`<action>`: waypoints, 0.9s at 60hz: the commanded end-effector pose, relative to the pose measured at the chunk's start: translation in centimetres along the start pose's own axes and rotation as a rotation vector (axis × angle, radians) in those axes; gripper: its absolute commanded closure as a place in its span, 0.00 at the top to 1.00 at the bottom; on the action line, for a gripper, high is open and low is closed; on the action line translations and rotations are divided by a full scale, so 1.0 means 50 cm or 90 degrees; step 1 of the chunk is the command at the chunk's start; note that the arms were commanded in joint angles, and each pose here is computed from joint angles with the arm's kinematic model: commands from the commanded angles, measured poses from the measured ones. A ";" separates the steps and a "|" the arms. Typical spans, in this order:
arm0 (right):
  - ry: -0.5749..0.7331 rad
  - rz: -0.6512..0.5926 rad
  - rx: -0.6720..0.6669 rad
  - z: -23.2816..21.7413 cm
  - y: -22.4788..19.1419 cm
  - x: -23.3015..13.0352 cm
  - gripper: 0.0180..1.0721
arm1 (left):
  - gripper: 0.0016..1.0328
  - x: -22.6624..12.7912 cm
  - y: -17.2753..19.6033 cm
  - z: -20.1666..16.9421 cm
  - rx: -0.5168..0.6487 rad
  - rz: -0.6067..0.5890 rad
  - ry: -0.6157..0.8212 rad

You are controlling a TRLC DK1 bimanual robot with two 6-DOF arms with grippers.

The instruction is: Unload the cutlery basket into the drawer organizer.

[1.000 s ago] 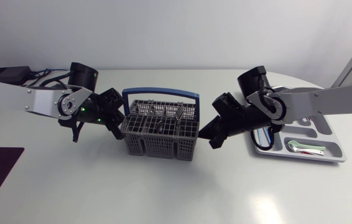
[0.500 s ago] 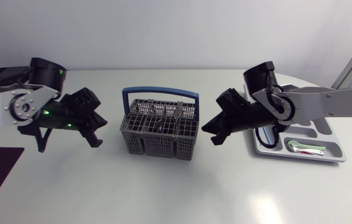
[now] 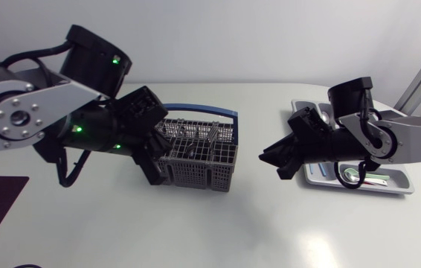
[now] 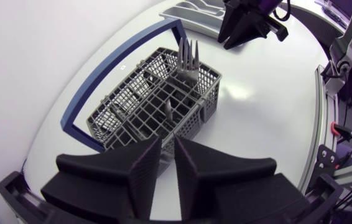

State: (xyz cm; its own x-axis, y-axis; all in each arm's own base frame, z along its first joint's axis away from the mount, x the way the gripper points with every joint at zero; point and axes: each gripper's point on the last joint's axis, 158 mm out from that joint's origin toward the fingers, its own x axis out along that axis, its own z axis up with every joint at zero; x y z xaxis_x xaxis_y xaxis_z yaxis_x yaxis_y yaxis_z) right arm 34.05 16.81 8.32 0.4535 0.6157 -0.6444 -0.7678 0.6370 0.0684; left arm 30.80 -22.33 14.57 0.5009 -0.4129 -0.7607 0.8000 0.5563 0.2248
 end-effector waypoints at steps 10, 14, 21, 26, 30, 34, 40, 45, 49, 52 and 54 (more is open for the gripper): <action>0.009 -0.003 0.016 -0.025 -0.002 -0.033 0.54 | 0.44 0.020 -0.005 0.064 -0.056 -0.002 0.039; 0.011 -0.005 0.023 -0.027 -0.004 -0.042 0.54 | 0.45 0.026 -0.007 0.071 -0.056 0.001 0.052; 0.009 0.006 0.036 -0.027 0.002 -0.054 0.54 | 0.45 0.035 -0.006 0.082 -0.067 0.002 0.067; 0.010 0.011 0.040 -0.029 0.006 -0.058 0.54 | 0.45 0.038 -0.013 0.085 -0.077 -0.005 0.085; 0.008 0.012 0.040 -0.028 0.009 -0.063 0.54 | 0.45 0.041 -0.011 0.088 -0.078 0.011 0.091; 0.008 0.014 0.040 -0.030 0.012 -0.065 0.54 | 0.45 0.048 -0.009 0.084 -0.071 0.031 0.105; 0.010 0.015 0.040 -0.033 0.013 -0.064 0.56 | 0.49 0.057 -0.005 0.073 -0.053 0.069 0.128; 0.010 0.015 0.039 -0.033 0.013 -0.064 0.56 | 0.49 0.064 -0.004 0.068 -0.044 0.082 0.139; 0.011 0.016 0.040 -0.035 0.014 -0.064 0.56 | 0.51 0.069 -0.003 0.065 -0.032 0.104 0.148; 0.011 0.016 0.040 -0.036 0.014 -0.063 0.56 | 0.51 0.076 -0.004 0.060 -0.029 0.106 0.155; 0.011 0.017 0.040 -0.036 0.015 -0.063 0.56 | 0.51 0.078 -0.004 0.058 -0.027 0.108 0.159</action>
State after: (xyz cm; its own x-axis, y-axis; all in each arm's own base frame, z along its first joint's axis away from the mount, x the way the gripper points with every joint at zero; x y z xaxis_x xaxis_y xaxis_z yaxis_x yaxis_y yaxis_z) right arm 32.04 14.70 9.83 0.4425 0.6225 -0.6456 -0.7455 0.6554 0.1210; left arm 33.35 -25.81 13.61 0.5254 -0.1426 -0.8388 0.7078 0.6204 0.3379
